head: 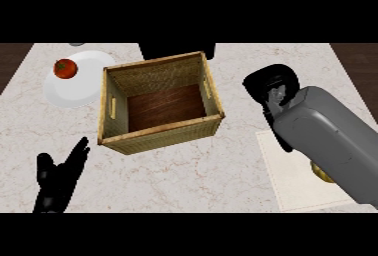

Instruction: Pick the squash from the placemat and place it in the basket

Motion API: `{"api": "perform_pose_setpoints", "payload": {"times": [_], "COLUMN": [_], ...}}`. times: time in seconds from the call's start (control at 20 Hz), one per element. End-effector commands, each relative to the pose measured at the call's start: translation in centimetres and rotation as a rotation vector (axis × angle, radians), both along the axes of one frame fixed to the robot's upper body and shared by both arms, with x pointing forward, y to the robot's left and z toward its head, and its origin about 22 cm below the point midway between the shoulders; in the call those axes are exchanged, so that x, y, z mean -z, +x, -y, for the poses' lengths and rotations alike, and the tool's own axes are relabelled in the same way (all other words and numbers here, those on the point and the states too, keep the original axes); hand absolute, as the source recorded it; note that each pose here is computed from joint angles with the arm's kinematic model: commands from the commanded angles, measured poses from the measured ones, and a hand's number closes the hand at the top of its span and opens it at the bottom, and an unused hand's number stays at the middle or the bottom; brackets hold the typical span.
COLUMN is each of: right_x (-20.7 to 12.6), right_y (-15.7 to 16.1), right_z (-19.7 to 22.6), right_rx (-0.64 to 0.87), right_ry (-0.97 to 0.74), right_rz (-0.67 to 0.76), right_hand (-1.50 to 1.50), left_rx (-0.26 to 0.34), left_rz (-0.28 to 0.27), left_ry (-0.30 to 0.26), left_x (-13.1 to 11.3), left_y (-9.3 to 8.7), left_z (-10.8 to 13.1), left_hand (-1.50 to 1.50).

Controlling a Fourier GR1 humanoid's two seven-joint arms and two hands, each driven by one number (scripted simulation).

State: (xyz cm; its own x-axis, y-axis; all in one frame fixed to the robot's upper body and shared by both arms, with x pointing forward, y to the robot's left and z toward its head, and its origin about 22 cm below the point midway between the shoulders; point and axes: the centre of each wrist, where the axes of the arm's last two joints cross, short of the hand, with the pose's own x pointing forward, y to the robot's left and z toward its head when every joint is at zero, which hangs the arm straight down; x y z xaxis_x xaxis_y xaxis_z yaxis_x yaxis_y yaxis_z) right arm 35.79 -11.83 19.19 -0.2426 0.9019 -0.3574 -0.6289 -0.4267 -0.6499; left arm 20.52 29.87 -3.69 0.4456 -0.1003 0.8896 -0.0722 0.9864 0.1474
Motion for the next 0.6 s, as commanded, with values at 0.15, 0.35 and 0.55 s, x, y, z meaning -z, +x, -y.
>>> {"api": "perform_pose_setpoints", "payload": {"times": [0.15,0.35,0.55], "right_x": [4.3,4.9,8.1], "right_y": [-3.1,-3.3,-5.7], "right_z": [0.7,3.3,4.1], "right_rx": [0.065,0.094,0.09], "right_ry": [-0.072,-0.127,-0.18], "right_rz": [0.022,0.021,0.001], "right_hand": [-1.5,-1.5,-1.5], "left_rx": [-0.024,0.008,-0.013], "left_rz": [-0.108,-0.097,-0.099], "left_ry": [-0.025,-0.023,-0.012], "left_x": [2.8,1.4,1.7], "left_y": [-1.1,-1.5,-0.5], "left_z": [-1.1,-0.6,-0.4], "left_hand": [0.0,0.0,0.0]}}
